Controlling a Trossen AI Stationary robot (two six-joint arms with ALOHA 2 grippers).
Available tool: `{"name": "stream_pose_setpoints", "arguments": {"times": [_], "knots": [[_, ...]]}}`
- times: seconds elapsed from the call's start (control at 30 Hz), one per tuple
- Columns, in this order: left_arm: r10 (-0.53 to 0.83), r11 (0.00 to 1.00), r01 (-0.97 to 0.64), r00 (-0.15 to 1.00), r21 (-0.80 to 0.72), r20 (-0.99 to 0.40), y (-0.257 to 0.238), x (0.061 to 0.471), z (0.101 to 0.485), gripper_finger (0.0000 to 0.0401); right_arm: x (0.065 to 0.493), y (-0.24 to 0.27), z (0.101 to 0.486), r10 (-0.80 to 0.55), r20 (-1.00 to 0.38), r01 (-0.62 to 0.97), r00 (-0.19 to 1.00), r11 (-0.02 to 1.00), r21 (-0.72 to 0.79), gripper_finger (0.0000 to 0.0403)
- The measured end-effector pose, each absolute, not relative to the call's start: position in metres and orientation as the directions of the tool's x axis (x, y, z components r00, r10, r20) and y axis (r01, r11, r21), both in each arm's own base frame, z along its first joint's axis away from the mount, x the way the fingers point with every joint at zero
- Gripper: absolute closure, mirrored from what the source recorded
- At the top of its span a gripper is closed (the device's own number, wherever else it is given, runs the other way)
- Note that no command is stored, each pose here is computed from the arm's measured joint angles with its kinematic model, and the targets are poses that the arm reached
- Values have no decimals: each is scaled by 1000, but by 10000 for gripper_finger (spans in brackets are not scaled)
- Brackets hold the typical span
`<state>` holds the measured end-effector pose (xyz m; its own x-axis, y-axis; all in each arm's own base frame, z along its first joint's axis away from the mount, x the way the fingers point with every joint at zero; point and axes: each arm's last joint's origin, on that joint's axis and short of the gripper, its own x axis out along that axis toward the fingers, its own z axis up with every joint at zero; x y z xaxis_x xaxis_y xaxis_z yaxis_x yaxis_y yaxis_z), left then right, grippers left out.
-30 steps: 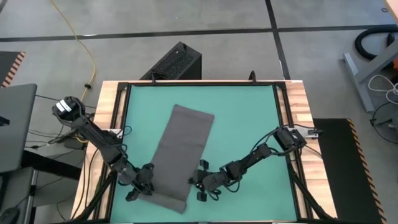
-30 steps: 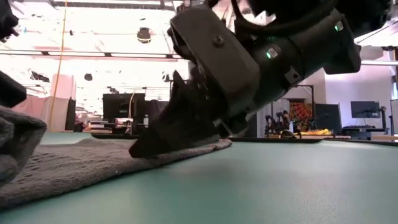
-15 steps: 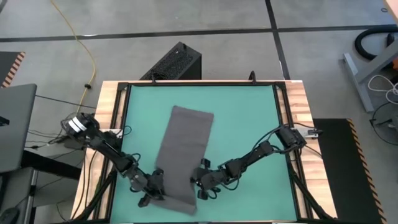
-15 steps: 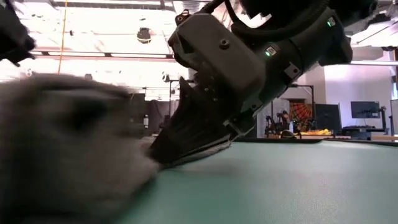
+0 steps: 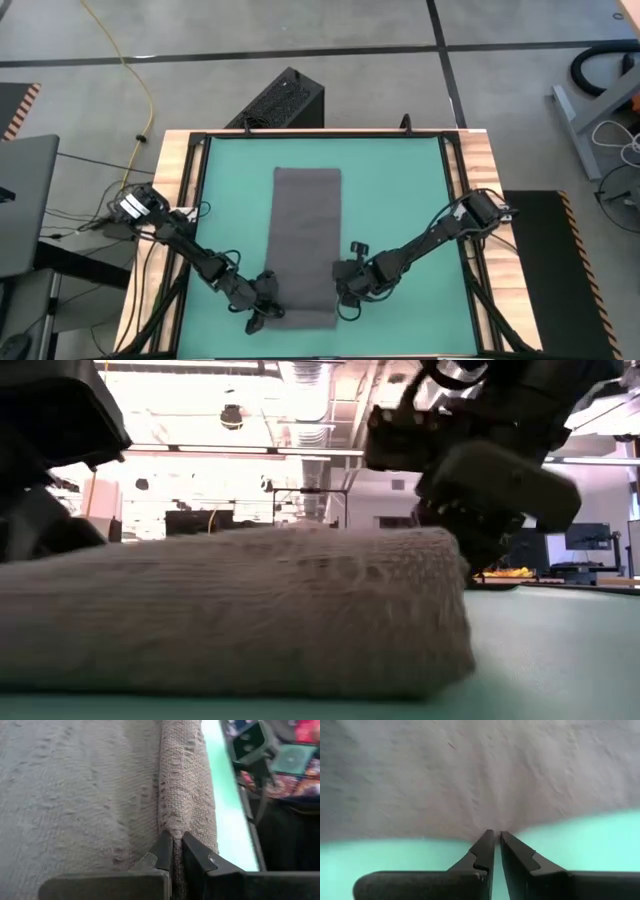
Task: Roll towel
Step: Roll the gray towel
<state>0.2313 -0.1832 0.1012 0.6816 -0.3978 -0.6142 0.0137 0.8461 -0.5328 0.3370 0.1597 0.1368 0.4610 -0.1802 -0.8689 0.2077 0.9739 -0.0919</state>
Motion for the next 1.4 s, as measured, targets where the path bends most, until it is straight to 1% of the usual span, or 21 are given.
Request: {"name": "stream_pose_setpoints", "arguments": {"times": [0.1,0.23,0.4,0.5,0.6,0.7,0.87,0.97,1.03,1.17,1.23,1.4], "knots": [[-380,844,-4,702,-537,-602,-180,240,105,396,336,155,141,-216,-861,212,461,969,-130,345],[-362,845,-31,701,-534,-614,-172,246,105,396,334,149,160,-205,-847,203,491,972,-117,344],[-329,854,-89,670,-512,-665,-166,246,101,396,321,165,203,-122,-772,154,623,988,-32,344],[-332,852,-89,670,-516,-664,-166,246,101,396,314,189,212,-41,-723,64,689,998,5,336],[-331,849,-93,674,-520,-660,-164,247,101,396,309,220,200,6,-677,-22,736,1000,-15,315],[-335,844,-97,673,-528,-660,-162,249,102,396,309,249,178,33,-624,-97,780,993,-68,280],[-355,835,-94,661,-542,-661,-159,251,101,397,310,273,162,-53,-559,-49,827,985,-167,201],[-359,834,-91,658,-544,-662,-159,251,101,397,314,278,155,-66,-558,-41,828,983,-177,155],[-359,834,-91,658,-544,-662,-159,251,101,397,316,280,151,-70,-561,-31,825,985,-168,134],[-360,834,-92,658,-544,-662,-159,251,101,397,320,278,136,-98,-581,-17,808,982,-191,117],[-362,833,-91,656,-546,-662,-159,251,101,397,322,275,130,-116,-589,-7,800,979,-203,117],[-368,833,-80,658,-547,-657,-159,251,102,397,325,274,120,-149,-582,56,800,983,-175,123]]}}
